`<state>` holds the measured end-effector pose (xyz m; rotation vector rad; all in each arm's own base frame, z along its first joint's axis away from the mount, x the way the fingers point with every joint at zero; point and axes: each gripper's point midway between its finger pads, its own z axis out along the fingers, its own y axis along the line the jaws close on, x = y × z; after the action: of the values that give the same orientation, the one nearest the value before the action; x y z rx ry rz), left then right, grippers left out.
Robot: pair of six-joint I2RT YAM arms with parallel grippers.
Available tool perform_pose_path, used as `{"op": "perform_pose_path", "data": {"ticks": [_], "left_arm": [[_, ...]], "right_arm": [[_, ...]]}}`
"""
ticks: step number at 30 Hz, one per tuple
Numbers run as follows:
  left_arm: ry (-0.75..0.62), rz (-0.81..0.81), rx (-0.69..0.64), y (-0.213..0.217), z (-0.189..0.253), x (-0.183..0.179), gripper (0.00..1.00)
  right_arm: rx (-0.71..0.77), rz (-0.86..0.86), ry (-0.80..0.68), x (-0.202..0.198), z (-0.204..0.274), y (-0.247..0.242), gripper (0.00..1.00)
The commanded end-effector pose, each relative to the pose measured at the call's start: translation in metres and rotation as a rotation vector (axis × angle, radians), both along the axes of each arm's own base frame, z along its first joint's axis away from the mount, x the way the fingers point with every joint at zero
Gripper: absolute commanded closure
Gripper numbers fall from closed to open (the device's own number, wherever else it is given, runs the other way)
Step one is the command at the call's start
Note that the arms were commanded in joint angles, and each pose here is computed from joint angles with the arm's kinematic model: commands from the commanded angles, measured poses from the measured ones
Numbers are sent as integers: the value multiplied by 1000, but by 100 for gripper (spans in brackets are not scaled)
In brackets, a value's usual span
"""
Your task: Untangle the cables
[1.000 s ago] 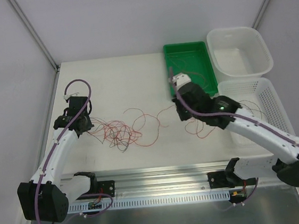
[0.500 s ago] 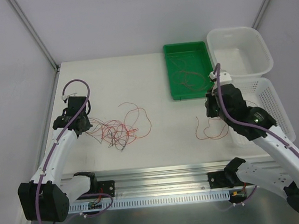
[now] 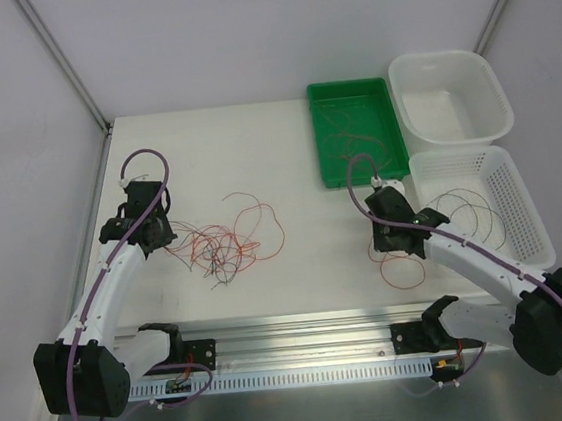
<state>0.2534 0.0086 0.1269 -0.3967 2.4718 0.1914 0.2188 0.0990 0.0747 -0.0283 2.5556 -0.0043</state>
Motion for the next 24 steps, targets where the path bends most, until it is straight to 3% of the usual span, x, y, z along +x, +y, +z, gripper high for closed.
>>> {"op": "perform_pose_path", "data": {"ticks": [1, 5, 6, 10, 20, 24], "left_arm": [[-11, -27, -25, -4, 1, 2, 100], [-9, -40, -44, -8, 0, 2, 100], [-9, -42, -50, -9, 0, 2, 100], [-1, -56, -62, -12, -3, 2, 100], [-2, -65, -69, -14, -3, 3, 100], [0, -68, -74, -15, -4, 3, 100]], "right_arm": [[79, -46, -19, 16, -10, 16, 86], [99, -75, -1, 25, -28, 22, 69], [108, -82, 2, 27, -31, 23, 60], [120, -124, 2, 33, -40, 24, 46], [79, -165, 8, 45, -57, 22, 52], [60, -161, 12, 48, -59, 22, 75]]}}
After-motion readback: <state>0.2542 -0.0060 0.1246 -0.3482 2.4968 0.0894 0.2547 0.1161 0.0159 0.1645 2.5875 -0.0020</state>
